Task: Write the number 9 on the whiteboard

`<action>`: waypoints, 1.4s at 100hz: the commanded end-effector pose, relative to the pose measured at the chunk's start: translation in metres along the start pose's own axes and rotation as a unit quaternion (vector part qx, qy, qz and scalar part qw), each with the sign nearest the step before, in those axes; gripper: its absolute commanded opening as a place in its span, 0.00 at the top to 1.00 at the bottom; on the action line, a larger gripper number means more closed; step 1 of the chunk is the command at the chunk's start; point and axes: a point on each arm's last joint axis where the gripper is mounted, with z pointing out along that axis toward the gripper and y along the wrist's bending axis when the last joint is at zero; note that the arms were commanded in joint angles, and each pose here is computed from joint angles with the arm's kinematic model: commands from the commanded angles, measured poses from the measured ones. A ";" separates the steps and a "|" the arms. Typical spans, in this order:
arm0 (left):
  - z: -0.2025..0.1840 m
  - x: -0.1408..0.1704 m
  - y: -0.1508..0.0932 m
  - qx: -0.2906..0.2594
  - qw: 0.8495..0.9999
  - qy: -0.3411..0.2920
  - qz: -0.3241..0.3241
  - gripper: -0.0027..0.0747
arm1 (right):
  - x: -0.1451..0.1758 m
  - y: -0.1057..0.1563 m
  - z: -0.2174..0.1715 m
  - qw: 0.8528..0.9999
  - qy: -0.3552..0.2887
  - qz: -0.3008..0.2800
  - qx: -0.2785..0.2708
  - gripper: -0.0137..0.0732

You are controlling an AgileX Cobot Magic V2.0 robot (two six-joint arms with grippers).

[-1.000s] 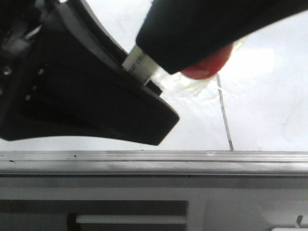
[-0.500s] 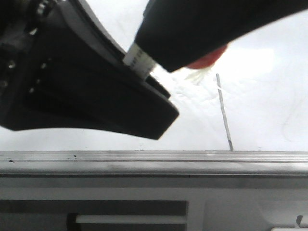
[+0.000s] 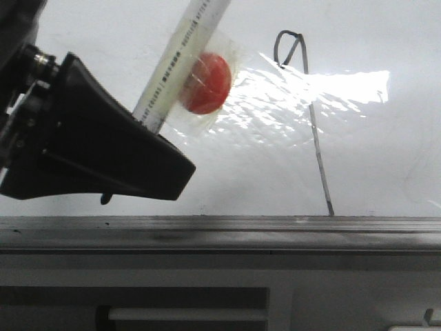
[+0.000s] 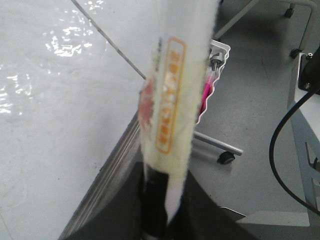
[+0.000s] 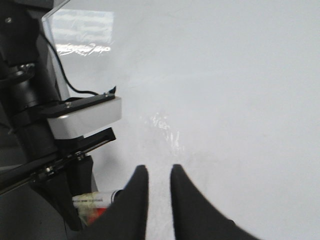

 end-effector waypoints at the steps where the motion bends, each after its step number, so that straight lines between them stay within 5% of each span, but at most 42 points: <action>1: -0.005 -0.012 0.002 -0.010 0.999 -0.027 -0.015 0.99 | -0.015 -0.012 -0.014 0.997 -0.056 0.015 0.044 0.91; 13: -0.006 -0.016 0.011 -0.060 0.994 -0.054 -0.080 0.99 | -0.014 -0.015 -0.019 0.996 -0.059 0.027 0.056 0.91; 23: -0.010 -0.019 0.028 -0.145 0.969 -0.090 -0.180 0.99 | -0.014 -0.015 -0.020 0.996 -0.058 0.029 0.057 0.91; 37: -0.016 -0.026 0.043 -0.221 0.943 -0.111 -0.221 0.99 | -0.014 -0.015 -0.020 0.996 -0.059 0.040 0.057 0.91; 82: 0.011 -0.019 0.071 -0.310 0.907 -0.066 -0.278 0.99 | -0.014 -0.015 -0.020 0.995 -0.060 0.056 0.056 0.91; 107: 0.015 -0.016 0.074 -0.325 0.903 -0.055 -0.276 0.98 | -0.014 -0.015 -0.018 0.995 -0.058 0.061 0.054 0.91; 131: 0.014 -0.018 0.075 -0.326 0.900 -0.059 -0.283 0.58 | -0.014 -0.014 -0.016 0.995 -0.058 0.071 0.048 0.91; 140: 0.014 -0.018 0.075 -0.330 0.899 -0.059 -0.283 0.53 | -0.014 -0.014 -0.016 0.994 -0.060 0.071 0.049 0.91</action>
